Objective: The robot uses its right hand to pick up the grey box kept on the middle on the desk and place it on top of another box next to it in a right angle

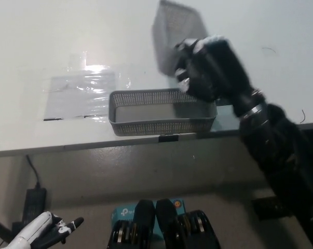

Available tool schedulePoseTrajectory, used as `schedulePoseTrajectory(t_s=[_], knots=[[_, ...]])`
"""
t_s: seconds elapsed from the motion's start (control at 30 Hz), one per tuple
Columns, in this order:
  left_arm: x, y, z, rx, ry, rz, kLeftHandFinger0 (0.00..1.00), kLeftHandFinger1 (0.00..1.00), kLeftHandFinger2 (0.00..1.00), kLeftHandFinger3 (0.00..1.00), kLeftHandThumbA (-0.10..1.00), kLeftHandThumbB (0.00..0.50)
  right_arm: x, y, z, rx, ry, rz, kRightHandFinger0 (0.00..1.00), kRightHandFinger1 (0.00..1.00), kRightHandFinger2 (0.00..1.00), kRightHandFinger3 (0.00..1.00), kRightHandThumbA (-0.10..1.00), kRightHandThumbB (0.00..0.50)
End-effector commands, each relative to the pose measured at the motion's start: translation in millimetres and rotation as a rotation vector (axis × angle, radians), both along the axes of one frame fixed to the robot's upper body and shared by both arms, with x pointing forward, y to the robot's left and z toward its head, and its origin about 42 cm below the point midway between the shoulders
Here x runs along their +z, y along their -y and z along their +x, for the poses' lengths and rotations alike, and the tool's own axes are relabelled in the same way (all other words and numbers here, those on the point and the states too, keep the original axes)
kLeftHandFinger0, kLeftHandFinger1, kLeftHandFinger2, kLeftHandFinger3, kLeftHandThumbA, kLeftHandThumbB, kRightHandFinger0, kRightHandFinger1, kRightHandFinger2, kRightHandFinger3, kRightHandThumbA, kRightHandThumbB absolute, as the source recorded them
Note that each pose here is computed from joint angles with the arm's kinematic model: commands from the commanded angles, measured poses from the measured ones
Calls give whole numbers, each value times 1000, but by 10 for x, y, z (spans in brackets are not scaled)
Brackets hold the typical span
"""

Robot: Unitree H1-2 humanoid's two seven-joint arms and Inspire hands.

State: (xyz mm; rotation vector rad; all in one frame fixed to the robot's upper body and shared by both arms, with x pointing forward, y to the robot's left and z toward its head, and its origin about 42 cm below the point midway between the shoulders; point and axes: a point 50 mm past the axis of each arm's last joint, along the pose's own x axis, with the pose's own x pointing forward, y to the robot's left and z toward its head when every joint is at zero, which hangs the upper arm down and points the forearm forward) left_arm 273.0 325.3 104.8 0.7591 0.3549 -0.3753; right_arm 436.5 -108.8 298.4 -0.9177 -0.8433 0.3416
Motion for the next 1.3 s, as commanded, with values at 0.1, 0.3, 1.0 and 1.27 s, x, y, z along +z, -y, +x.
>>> schedulePoseTrajectory(t_s=[0.1, 0.3, 1.0, 1.27], knots=[[126, -66, 54, -23, 20, 21, 109, 8, 15, 174, 835, 152, -179, -207, -233, 86, -3, -99, 0, 0, 96, 0, -100, 335], [138, -67, 73, -27, 24, 18, 123, 13, 28, 185, 818, 149, -335, -176, -310, 83, -38, -137, 0, 0, 86, 0, -100, 338], [61, -6, 43, -32, 19, 10, 64, 0, 7, 180, 839, 178, -258, -8, -109, -1, 195, -313, 0, 120, 450, 325, -100, 214], [60, -5, 45, -36, 18, 7, 75, 0, 4, 178, 832, 176, -377, -63, -135, 6, 169, -325, 0, 110, 448, 434, -100, 203]])
